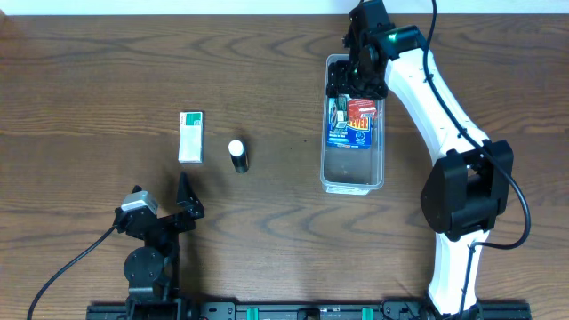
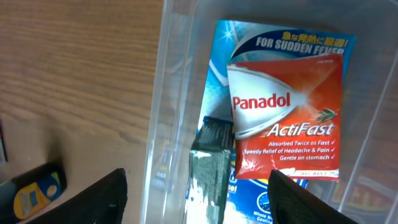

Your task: Pack container

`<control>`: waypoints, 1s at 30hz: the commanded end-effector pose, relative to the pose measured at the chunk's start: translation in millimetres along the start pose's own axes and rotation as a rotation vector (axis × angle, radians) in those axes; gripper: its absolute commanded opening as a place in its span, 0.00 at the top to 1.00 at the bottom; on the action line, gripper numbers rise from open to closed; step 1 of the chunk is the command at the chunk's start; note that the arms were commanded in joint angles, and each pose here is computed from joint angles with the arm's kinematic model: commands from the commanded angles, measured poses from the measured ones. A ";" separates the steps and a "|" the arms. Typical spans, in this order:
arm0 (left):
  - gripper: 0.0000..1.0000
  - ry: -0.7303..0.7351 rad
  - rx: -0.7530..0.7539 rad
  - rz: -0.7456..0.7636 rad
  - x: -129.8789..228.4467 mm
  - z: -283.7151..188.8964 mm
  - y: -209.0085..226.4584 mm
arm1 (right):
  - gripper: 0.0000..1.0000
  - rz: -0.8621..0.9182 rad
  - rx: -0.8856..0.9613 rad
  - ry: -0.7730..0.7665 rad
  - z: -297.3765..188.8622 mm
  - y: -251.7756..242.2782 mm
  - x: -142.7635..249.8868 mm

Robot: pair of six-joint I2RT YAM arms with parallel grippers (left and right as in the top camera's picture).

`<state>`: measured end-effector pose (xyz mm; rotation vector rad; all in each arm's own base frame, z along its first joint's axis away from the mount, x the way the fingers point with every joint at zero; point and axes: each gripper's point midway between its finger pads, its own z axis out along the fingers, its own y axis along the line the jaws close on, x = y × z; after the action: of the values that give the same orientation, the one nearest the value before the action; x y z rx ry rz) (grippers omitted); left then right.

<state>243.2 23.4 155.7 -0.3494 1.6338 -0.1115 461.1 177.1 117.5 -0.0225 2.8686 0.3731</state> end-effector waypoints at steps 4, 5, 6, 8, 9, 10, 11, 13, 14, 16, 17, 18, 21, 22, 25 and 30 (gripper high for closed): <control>0.02 0.050 -0.033 0.020 17.5 1.4 8.7 | 0.34 -0.048 0.050 0.020 4.5 4.5 9.4; 0.02 0.050 -0.033 0.020 17.5 1.4 8.7 | 0.34 -0.049 0.070 0.021 4.3 1.3 10.1; 0.02 0.050 -0.033 0.020 17.5 1.4 8.7 | 0.34 -0.049 0.083 0.022 4.2 -0.9 10.5; 0.02 0.050 -0.033 0.020 17.5 1.4 8.7 | 0.34 -0.048 0.101 0.025 3.8 -4.3 11.6; 0.02 0.050 -0.033 0.020 17.5 1.4 8.7 | 0.33 -0.046 0.101 0.024 3.7 -5.1 11.2; 0.02 0.050 -0.033 0.020 17.5 1.4 8.7 | 0.32 -0.045 0.100 0.021 2.5 -5.2 10.3; 0.02 0.050 -0.033 0.020 17.5 1.4 8.7 | 0.31 -0.043 0.091 0.010 -2.2 -4.3 8.1; 0.02 0.050 -0.033 0.020 17.5 1.4 8.7 | 0.28 -0.040 0.074 -0.031 -17.8 -2.0 -0.4; 0.02 0.050 -0.033 0.020 17.5 1.4 8.7 | 0.26 -0.040 0.070 -0.061 -28.8 -1.5 -5.7; 0.02 0.050 -0.033 0.020 17.5 1.4 8.7 | 0.17 -0.029 0.086 -0.136 -57.4 -8.5 -18.1; 0.02 0.050 -0.033 0.020 17.5 1.4 8.7 | 0.13 -0.030 0.107 -0.175 -74.7 -16.9 -23.6; 0.02 0.050 -0.033 0.020 17.5 1.4 8.7 | 0.07 -0.021 0.131 -0.203 -88.3 -27.2 -26.8; 0.02 0.050 -0.033 0.020 17.5 1.4 8.7 | 0.01 0.065 0.243 -0.242 -127.6 -78.2 -25.0; 0.02 0.050 -0.033 0.020 17.5 1.4 8.7 | 0.01 0.103 0.283 -0.237 -137.5 -98.7 -21.2; 0.02 0.050 -0.033 0.020 17.5 1.4 8.7 | 0.01 0.213 0.354 -0.193 -152.0 -152.4 -7.1; 0.02 0.050 -0.033 0.020 17.5 1.4 8.7 | 0.01 0.388 0.415 -0.141 -165.6 -227.3 15.4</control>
<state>243.2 23.4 155.7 -0.3494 1.6338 -0.1115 424.6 -55.6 223.7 0.5333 2.7138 -0.0960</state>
